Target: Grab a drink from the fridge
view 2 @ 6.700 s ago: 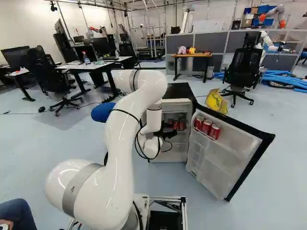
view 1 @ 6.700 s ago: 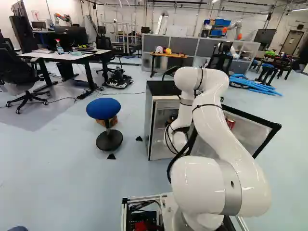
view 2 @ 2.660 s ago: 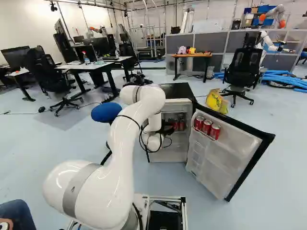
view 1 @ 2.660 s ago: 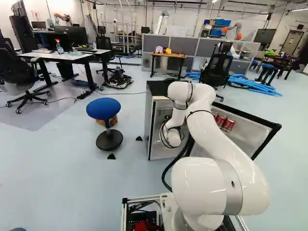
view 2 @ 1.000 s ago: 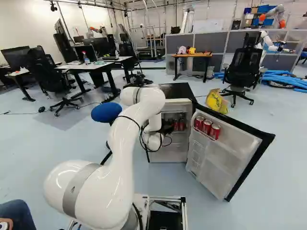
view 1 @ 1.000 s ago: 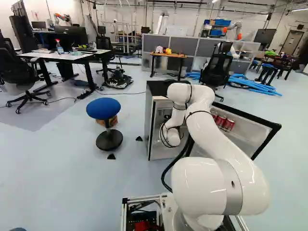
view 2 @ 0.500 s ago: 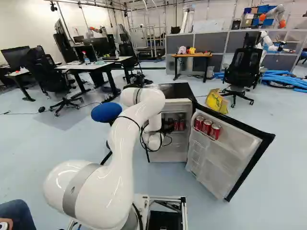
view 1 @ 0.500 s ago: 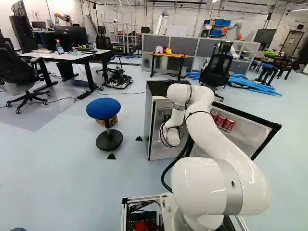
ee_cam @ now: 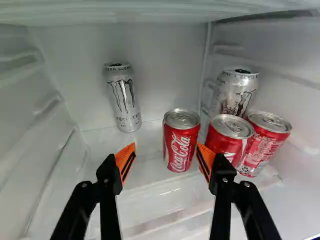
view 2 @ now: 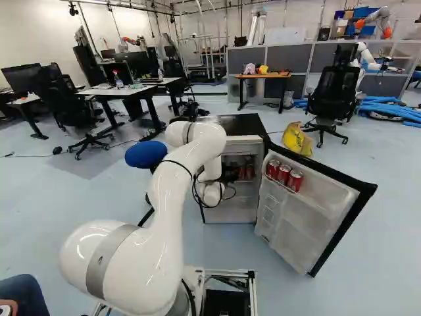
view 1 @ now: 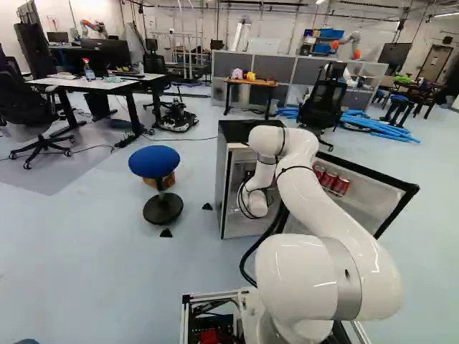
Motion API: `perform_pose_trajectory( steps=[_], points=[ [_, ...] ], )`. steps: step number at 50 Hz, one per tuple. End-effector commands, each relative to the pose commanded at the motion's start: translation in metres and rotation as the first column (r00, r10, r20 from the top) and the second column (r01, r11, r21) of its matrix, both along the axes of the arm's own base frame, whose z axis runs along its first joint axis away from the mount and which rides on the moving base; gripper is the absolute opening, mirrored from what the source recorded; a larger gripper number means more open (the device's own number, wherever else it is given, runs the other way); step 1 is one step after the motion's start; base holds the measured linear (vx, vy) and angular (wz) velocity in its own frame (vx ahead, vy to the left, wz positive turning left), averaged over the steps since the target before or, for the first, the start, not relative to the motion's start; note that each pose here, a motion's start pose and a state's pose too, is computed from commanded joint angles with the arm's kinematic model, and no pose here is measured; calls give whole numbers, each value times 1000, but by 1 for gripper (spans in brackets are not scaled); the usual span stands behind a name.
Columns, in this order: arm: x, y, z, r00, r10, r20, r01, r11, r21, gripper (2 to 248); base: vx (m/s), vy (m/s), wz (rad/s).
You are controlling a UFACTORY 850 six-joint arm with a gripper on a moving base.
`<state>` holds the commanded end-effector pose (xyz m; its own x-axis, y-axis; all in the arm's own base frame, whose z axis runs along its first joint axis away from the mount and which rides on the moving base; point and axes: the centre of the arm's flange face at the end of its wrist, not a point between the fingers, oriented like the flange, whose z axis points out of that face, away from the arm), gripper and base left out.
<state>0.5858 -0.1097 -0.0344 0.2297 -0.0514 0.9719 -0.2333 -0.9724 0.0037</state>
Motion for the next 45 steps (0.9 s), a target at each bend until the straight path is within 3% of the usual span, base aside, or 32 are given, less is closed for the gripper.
perform_pose_trajectory(
  steps=[25,45],
  points=[
    [4,0,0,1000,3,27,-3,1000,-6,178,0,0,0],
    [5,7,2,997,60,40,-60,998,-6,178,0,0,0]
  ],
)
